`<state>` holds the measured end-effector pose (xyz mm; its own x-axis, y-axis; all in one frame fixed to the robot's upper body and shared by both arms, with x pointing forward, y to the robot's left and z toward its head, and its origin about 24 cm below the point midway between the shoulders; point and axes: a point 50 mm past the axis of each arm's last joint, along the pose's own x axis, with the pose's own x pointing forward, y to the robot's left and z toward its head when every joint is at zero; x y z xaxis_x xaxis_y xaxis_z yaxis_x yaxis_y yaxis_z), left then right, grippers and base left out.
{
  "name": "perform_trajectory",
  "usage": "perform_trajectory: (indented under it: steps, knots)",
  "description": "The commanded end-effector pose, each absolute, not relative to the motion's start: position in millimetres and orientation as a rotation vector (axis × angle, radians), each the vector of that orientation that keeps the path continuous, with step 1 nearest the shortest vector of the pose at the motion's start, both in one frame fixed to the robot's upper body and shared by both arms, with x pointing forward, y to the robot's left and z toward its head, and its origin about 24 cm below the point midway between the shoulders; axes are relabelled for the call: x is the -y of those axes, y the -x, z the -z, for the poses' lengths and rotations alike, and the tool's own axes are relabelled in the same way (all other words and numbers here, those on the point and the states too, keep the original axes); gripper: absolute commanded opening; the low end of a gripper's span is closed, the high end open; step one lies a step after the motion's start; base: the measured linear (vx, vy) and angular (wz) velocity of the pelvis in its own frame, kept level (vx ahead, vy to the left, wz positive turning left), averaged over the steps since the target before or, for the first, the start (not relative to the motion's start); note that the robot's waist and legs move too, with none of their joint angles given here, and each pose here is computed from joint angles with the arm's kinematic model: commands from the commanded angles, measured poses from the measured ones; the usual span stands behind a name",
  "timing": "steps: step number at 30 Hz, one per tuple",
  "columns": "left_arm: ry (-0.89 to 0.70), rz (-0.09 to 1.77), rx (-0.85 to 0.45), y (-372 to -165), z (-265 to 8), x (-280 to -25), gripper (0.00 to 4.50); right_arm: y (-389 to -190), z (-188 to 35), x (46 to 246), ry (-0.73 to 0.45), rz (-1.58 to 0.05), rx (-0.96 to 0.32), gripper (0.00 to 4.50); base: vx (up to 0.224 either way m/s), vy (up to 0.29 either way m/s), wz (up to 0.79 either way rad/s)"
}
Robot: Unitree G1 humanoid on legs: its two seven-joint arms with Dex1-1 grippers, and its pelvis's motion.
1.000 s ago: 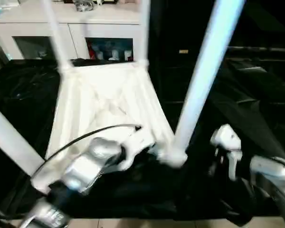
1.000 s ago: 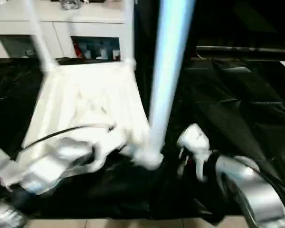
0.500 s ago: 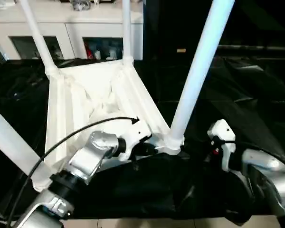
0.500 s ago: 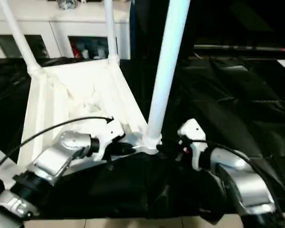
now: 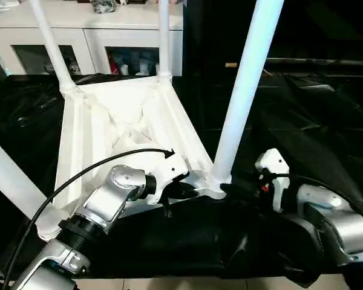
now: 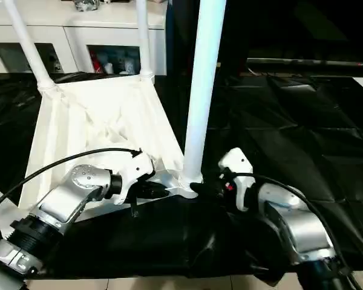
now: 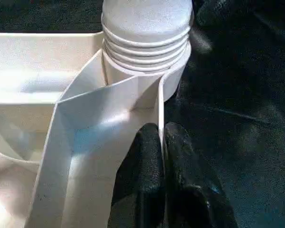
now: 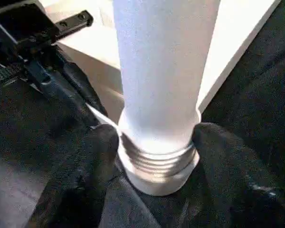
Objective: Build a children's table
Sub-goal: Rotate leg to tighten
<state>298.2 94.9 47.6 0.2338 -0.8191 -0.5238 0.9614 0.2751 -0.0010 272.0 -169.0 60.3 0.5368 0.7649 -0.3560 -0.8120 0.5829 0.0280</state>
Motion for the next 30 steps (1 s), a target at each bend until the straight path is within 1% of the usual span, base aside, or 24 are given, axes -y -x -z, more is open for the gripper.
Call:
perform_trajectory:
  steps: [1,2,4,5,8,13,18,19,22,23,24,25,28,30]
  knots:
    - [-0.371,1.267,-0.482,-300,-47,-94,0.00,-271.1,-57,160.0,0.159,-0.992,-0.358,3.15,0.000,0.000,0.00]
    - [-0.375,1.265,-0.482,-301,-47,-95,0.00,-271.8,-57,158.7,0.153,-0.997,-0.356,3.28,0.000,0.000,0.00]
    - [-0.376,1.264,-0.482,-301,-47,-95,0.00,-272.6,-57,158.1,0.150,-0.992,-0.352,3.33,0.000,0.000,0.00]
    - [-0.378,1.263,-0.482,-301,-47,-95,0.00,-273.2,-56,157.5,0.145,-0.992,-0.351,3.54,0.000,0.000,0.00]
    - [-0.379,1.267,-0.483,-301,-47,-96,0.00,-276.1,-55,155.2,0.148,-0.991,-0.348,3.73,0.000,0.000,0.00]
    - [-0.380,1.266,-0.481,-302,-47,-96,0.00,-283.1,-56,151.5,0.163,-0.961,-0.322,4.27,0.000,0.000,0.00]
    - [-0.380,1.263,-0.482,-302,-47,-97,0.00,-284.5,-56,150.2,0.149,-0.972,-0.311,4.27,0.000,0.000,0.00]
    - [-0.381,1.263,-0.483,-302,-47,-97,0.00,-284.4,-57,150.1,0.145,-0.974,-0.309,4.01,0.000,0.000,0.00]
    - [-0.381,1.261,-0.485,-302,-46,-99,0.00,-283.9,-55,149.5,0.145,-0.981,-0.306,3.87,0.000,0.000,0.00]
    - [-0.382,1.260,-0.485,-302,-46,-99,0.00,-283.8,-55,149.4,0.144,-0.982,-0.306,3.74,0.000,0.000,0.00]
    - [-0.382,1.259,-0.485,-302,-46,-99,0.00,-283.8,-55,149.4,0.144,-0.983,-0.306,3.74,0.000,0.000,0.00]
    - [-0.382,1.258,-0.485,-302,-46,-99,0.00,-283.8,-55,149.5,0.147,-0.982,-0.307,3.51,0.000,0.000,0.00]
    - [-0.385,1.257,-0.486,-302,-46,-100,0.00,-283.8,-53,150.7,0.156,-0.980,-0.314,3.37,0.000,0.000,0.00]
    - [-0.385,1.256,-0.486,-302,-46,-100,0.00,-284.2,-52,152.0,0.164,-0.974,-0.318,3.11,0.000,0.000,0.00]
